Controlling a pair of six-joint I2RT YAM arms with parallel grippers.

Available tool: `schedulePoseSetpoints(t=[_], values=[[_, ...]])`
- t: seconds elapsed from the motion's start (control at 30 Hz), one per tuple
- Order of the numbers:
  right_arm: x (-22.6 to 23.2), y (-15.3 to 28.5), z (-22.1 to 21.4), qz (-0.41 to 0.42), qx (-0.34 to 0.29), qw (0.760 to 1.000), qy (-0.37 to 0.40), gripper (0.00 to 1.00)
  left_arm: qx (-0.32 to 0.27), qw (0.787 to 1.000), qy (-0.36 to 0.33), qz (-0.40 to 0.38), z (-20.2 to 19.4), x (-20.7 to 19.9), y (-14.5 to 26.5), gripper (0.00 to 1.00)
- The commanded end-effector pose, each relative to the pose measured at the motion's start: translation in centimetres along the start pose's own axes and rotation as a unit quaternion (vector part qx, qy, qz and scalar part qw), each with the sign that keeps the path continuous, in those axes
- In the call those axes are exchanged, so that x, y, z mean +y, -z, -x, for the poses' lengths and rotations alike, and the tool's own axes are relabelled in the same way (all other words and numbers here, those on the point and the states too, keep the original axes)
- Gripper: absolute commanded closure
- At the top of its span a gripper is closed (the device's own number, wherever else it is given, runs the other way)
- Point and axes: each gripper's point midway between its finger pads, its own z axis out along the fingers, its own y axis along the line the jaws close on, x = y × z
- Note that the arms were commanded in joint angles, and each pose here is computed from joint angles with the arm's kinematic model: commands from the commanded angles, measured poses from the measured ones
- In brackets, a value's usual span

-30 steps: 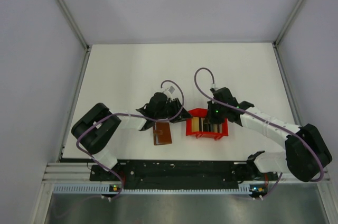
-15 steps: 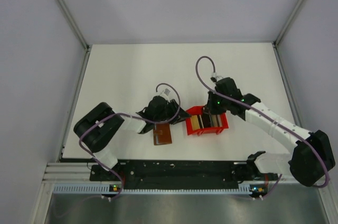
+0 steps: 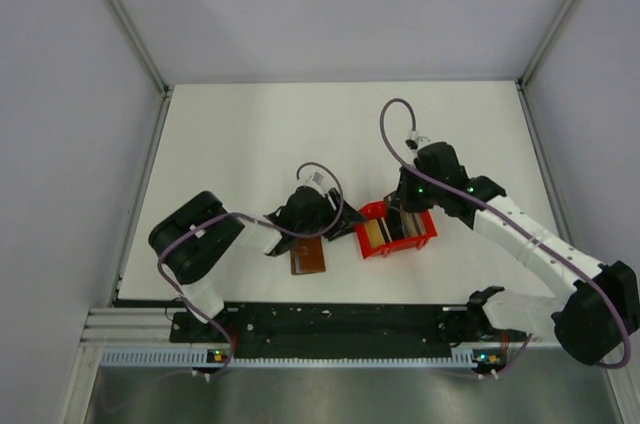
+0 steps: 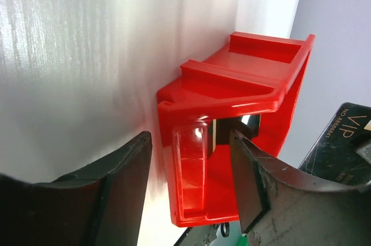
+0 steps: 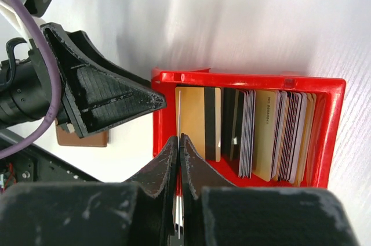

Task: Put the credit cards into the card holder
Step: Pick up the credit card from the storage box, then insert the credit card into the card holder.

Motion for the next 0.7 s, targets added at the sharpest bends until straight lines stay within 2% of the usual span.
schedulePoseSetpoints(t=[0.0,0.1,0.13,0.2,0.37,0.5,0.67], values=[[1.4,2.0,1.6,0.033,-0.037,0.999,-0.008,1.00,-0.030,0.998,-0.043,-0.028,1.3,-3.0,1.7,0.38],[2.1,2.4,1.1,0.053,-0.031,0.998,-0.007,1.00,-0.054,0.996,-0.075,-0.017,2.2,-3.8,3.0,0.34],[2.3,2.6,0.9,0.060,-0.031,0.998,-0.005,1.00,-0.063,0.994,-0.088,-0.012,2.6,-4.1,3.6,0.30],[3.1,2.9,0.7,0.076,-0.028,0.997,0.007,1.00,-0.081,0.990,-0.112,0.016,3.5,-4.2,4.8,0.29],[5.3,2.4,-1.0,0.093,0.001,0.995,0.031,1.00,-0.148,0.967,-0.145,0.147,6.3,-1.3,9.6,0.19],[6.2,1.1,-2.5,0.073,0.020,0.996,0.042,1.00,-0.200,0.948,-0.156,0.194,8.4,0.4,14.6,0.05],[8.9,-0.1,-3.6,0.078,0.029,0.995,0.052,1.00,-0.193,0.947,-0.129,0.221,8.2,4.0,18.2,0.05]])
